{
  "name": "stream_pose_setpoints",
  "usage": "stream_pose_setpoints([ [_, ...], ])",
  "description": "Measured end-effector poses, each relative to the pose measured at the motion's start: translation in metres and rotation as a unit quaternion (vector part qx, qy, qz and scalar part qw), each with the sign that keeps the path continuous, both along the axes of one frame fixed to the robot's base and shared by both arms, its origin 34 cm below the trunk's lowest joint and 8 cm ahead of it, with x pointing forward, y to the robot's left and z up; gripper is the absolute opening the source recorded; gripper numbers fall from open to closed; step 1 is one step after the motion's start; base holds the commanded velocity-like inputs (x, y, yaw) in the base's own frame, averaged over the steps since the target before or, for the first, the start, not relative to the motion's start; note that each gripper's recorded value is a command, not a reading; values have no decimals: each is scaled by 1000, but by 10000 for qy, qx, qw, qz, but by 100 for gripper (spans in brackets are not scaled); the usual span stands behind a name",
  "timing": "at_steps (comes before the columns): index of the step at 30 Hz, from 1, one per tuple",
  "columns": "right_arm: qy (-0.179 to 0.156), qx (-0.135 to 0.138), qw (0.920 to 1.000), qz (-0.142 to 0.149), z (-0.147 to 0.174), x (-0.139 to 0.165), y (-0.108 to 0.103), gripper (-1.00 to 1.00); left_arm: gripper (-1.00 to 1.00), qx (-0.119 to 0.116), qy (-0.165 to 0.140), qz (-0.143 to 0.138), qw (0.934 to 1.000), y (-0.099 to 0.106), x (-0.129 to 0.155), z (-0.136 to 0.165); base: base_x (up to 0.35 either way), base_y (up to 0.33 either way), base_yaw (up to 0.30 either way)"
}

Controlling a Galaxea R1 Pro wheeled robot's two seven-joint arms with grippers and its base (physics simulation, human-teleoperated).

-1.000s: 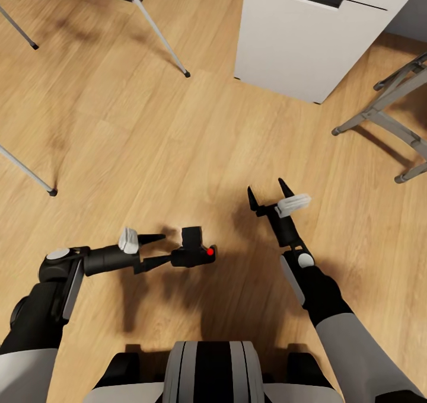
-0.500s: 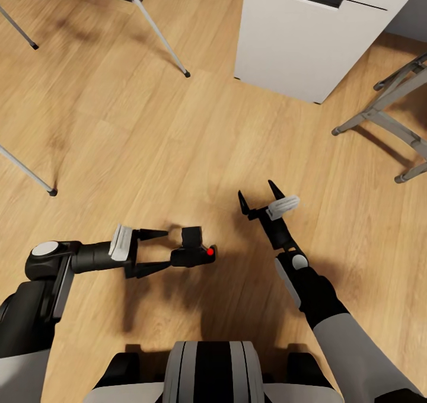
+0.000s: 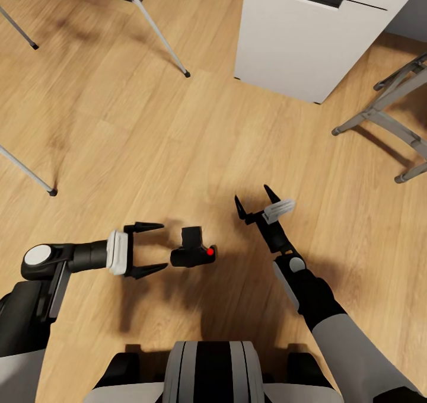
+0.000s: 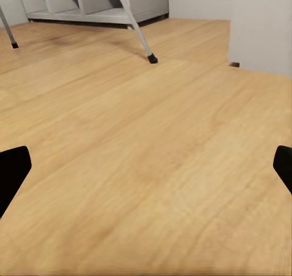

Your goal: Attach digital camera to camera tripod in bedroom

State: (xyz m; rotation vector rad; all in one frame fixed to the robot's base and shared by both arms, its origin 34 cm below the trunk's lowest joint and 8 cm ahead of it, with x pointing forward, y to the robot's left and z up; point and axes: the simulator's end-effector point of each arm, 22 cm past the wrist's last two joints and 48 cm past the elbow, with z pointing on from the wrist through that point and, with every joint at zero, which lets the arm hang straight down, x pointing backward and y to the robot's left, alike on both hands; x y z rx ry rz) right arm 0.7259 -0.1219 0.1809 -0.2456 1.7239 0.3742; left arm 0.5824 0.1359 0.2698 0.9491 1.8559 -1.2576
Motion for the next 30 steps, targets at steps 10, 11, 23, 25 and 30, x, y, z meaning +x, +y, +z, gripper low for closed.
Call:
stream_pose_setpoints([
  [10,19,-3,10000,-2,-1,-1,0,100,100,562,83,-260,9980,33,-23,-45,0,0,0],
  [11,19,-3,10000,-2,-1,-1,0,100,100,654,90,-313,9973,36,-26,-51,0,0,0],
  [23,80,-21,10000,-3,-6,-4,-1,100,100,1860,14,-908,9783,76,-61,-113,0,0,0],
  [25,83,-21,10000,-4,-7,-4,-1,100,100,1876,4,-830,9787,78,-59,-112,0,0,0],
  [30,85,-21,10000,-4,-7,-4,-1,100,100,1918,84,-572,9797,89,-55,-116,0,0,0],
])
